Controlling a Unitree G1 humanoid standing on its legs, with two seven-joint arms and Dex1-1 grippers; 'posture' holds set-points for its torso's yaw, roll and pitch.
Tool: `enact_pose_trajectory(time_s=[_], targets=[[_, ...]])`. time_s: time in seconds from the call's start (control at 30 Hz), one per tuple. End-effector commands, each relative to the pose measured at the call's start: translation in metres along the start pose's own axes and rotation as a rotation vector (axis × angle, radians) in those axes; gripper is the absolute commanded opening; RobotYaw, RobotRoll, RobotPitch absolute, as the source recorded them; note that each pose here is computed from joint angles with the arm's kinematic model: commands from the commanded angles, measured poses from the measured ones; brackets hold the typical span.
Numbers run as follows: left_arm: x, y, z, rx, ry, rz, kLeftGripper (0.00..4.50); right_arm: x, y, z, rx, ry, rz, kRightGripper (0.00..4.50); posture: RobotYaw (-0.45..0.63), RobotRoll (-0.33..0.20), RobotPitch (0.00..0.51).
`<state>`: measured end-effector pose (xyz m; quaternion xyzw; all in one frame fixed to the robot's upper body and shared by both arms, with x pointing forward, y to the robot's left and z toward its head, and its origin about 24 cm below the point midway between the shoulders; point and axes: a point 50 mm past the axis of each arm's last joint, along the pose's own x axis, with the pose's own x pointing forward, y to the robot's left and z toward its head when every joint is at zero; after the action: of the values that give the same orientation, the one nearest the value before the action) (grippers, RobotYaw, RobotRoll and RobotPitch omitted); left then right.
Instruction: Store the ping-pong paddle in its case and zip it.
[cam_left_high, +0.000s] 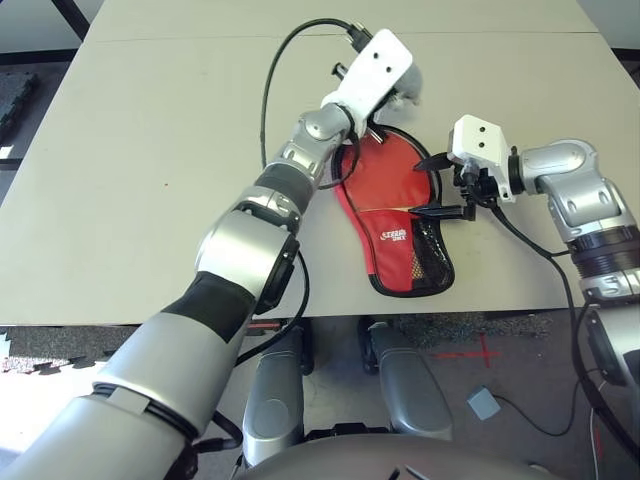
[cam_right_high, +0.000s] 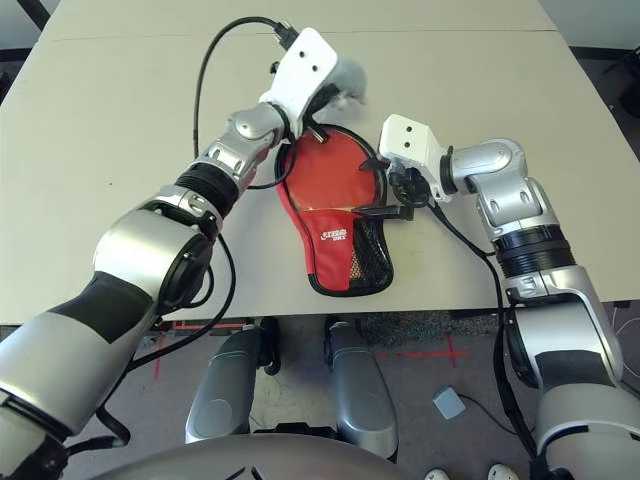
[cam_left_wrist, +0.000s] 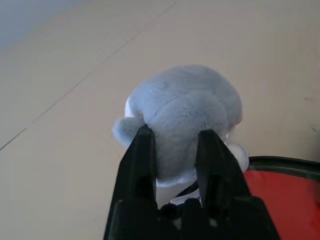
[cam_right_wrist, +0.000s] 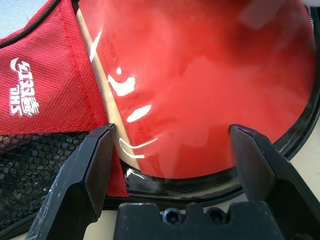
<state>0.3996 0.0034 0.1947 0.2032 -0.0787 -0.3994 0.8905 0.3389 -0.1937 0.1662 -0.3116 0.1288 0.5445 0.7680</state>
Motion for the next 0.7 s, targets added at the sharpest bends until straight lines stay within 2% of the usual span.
enact_pose_trajectory(time_s=[0.03,0.2,0.53,0.7], targets=[[0.004,-0.010,0.009,0.026,-0.059,-0.083,2.61,0.015,0.017,-0.029,0.087,0.102,0.072,4.50,-0.10,0.000,0.287],[-0.003,0.001,0.007,0.048,-0.052,-0.076,4.46,0.017,0.016,-0.028,0.084,0.098,0.071,4.50,-0.08,0.000,0.284],[-0.025,0.038,0.004,0.106,-0.028,-0.014,4.46,0.018,0.013,-0.027,0.078,0.094,0.064,4.50,-0.07,0.000,0.281],[-0.050,0.067,0.000,0.130,-0.011,0.008,4.46,0.018,0.013,-0.028,0.081,0.091,0.060,4.50,-0.06,0.000,0.283]])
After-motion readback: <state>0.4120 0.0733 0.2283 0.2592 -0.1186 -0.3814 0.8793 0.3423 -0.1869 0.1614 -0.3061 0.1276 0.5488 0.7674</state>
